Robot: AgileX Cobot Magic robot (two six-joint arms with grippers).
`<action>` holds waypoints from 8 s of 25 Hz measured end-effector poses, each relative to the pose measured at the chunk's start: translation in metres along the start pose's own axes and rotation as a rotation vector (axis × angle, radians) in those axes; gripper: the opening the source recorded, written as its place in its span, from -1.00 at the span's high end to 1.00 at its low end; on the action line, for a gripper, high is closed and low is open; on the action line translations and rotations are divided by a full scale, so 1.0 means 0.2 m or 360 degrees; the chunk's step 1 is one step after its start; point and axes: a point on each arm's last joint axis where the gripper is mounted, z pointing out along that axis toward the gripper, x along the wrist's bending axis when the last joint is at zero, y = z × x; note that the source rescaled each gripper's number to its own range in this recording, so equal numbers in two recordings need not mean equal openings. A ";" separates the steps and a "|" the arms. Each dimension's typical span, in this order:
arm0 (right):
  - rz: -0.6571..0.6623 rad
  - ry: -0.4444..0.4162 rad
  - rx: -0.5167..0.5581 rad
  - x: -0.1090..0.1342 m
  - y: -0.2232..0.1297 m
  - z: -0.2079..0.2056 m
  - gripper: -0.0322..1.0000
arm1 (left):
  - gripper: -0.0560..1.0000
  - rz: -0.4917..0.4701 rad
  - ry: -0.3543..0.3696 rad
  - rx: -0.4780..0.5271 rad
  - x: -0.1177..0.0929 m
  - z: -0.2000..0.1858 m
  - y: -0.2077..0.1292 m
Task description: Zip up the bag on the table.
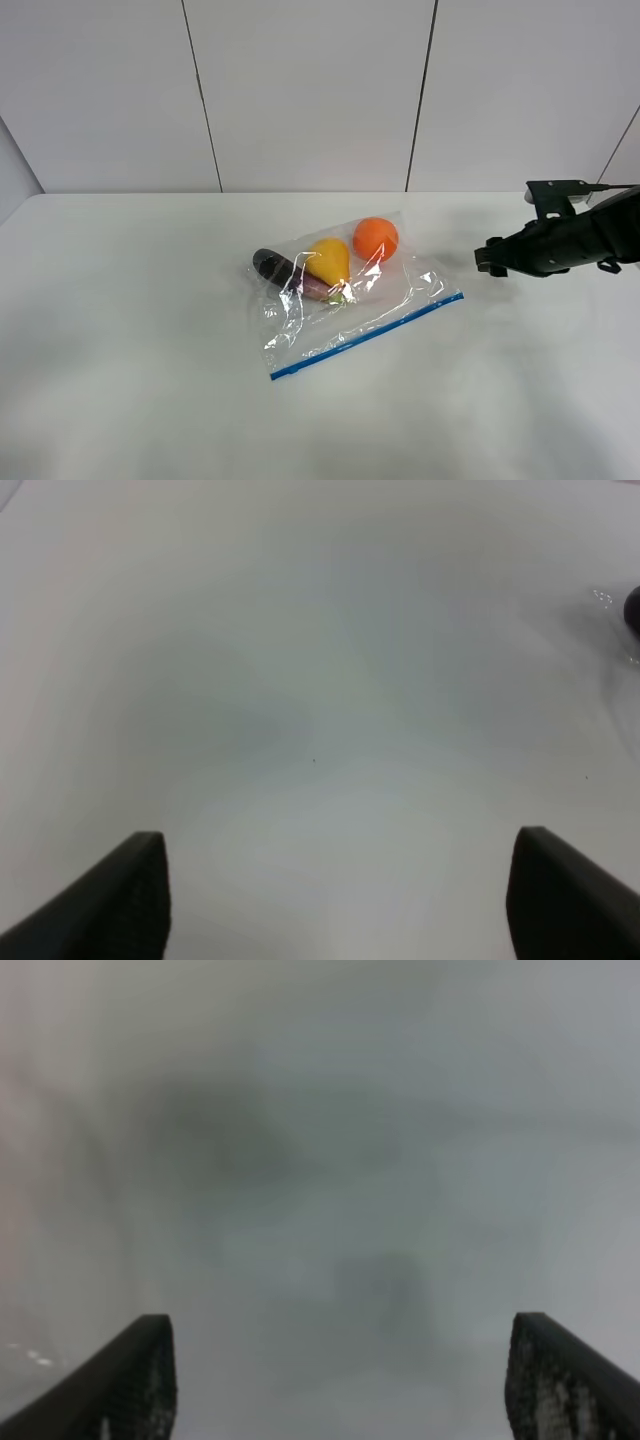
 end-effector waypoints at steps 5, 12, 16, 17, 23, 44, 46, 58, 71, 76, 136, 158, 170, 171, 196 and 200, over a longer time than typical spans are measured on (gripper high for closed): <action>-0.0015 0.0010 0.0012 0.00 0.00 0.00 -0.93 | -1.00 0.0000 0.0000 0.0000 0.00 0.00 0.00; 0.0015 0.0028 0.0034 0.00 -0.01 0.00 -0.93 | -1.00 -0.0001 -0.0002 0.0000 0.00 0.00 0.00; 0.0066 0.0065 0.0058 0.01 -0.02 0.00 -0.93 | -1.00 -0.0001 -0.0002 0.0000 0.00 0.00 0.00; 0.0082 0.0082 0.0069 0.02 -0.02 0.00 -0.93 | -1.00 -0.0001 -0.0002 0.0000 0.00 0.00 0.00; 0.0189 0.0183 0.0178 0.05 -0.05 -0.01 -0.92 | -1.00 -0.0001 -0.0002 0.0000 0.00 0.00 0.00; 0.0096 0.0060 0.0204 0.02 0.18 -0.30 -0.92 | -1.00 -0.0001 -0.0002 0.0000 0.00 0.00 0.00; 0.0076 0.0054 0.0173 0.02 0.20 -0.35 -0.92 | -1.00 -0.0001 -0.0002 0.0000 0.00 0.00 0.00; 0.0024 0.0020 0.0066 0.04 0.24 -0.60 -0.92 | -1.00 -0.0001 -0.0002 0.0000 0.00 0.00 0.00; 0.0005 -0.0002 -0.0029 0.07 0.24 -0.89 -0.92 | -1.00 -0.0001 -0.0002 0.0000 0.00 0.00 0.00; 0.0005 0.0009 -0.0060 0.09 0.21 -1.03 -0.92 | -1.00 -0.0001 -0.0002 0.0000 0.00 0.00 0.00; 0.0084 -0.0125 -0.0524 0.23 -0.57 -1.80 -0.92 | -1.00 -0.0001 -0.0002 0.0000 0.00 0.00 0.00; 0.0149 -0.0189 -0.0554 0.23 -0.87 -1.69 -0.92 | -1.00 -0.0001 -0.0002 0.0000 0.00 0.00 0.00; 0.0176 -0.0200 -0.0498 0.22 -0.90 -1.60 -0.92 | -1.00 -0.0001 -0.0002 0.0000 0.00 0.00 0.00; 0.0176 -0.0200 -0.0502 0.22 -0.90 -1.60 -0.92 | -1.00 -0.0001 -0.0002 0.0000 0.00 0.00 0.00; 0.0216 -0.0229 -0.0734 0.22 -0.99 -1.66 -0.92 | -1.00 -0.0001 -0.0002 0.0000 0.00 0.00 0.00; 0.0220 -0.0230 -0.0727 0.22 -1.00 -1.66 -0.92 | -1.00 -0.0001 -0.0002 0.0000 0.00 0.00 0.00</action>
